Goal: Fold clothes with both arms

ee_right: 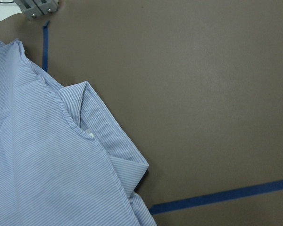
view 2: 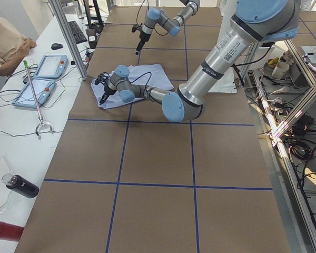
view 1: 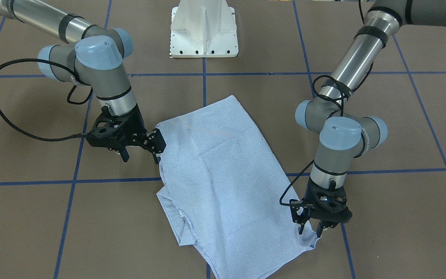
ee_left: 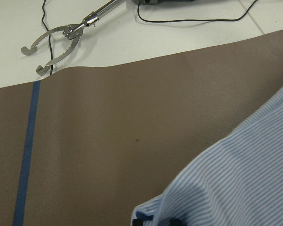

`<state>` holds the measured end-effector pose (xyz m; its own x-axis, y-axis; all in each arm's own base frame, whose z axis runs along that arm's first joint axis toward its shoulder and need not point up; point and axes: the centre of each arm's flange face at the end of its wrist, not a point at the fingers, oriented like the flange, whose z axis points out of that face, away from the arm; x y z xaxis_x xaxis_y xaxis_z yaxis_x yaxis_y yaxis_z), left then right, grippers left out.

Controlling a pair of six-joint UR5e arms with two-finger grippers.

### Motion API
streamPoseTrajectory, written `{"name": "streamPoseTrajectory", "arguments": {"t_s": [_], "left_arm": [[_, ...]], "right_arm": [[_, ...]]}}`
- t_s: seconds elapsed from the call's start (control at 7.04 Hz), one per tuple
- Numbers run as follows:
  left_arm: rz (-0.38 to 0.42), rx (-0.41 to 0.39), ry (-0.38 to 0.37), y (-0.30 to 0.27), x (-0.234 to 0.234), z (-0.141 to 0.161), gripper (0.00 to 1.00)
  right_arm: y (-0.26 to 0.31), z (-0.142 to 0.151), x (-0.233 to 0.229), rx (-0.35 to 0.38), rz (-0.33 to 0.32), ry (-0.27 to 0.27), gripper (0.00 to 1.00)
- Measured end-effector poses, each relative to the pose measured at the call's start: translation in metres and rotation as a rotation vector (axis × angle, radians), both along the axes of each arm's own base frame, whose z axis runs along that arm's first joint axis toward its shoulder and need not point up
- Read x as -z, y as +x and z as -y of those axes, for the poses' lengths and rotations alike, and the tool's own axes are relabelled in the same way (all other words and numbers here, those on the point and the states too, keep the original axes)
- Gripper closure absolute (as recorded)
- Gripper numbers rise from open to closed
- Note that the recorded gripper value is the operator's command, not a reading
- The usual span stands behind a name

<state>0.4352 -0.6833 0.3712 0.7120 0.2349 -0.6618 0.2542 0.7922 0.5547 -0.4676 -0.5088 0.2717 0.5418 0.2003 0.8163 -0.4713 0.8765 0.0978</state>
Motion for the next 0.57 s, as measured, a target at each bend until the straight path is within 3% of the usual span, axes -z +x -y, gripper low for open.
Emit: {"name": "streamPoseTrajectory", "arguments": {"t_s": [0.43, 0.57], "left_arm": [[-0.053, -0.072, -0.004, -0.027, -0.008, -0.032, 0.00], [-0.056, -0.072, -0.010, -0.029, -0.011, -0.035, 0.00]], "right_arm": [[-0.042, -0.043, -0.011, -0.101, 0.006, -0.140, 0.07], [-0.049, -0.055, -0.016, -0.122, 0.004, -0.173, 0.14]]}}
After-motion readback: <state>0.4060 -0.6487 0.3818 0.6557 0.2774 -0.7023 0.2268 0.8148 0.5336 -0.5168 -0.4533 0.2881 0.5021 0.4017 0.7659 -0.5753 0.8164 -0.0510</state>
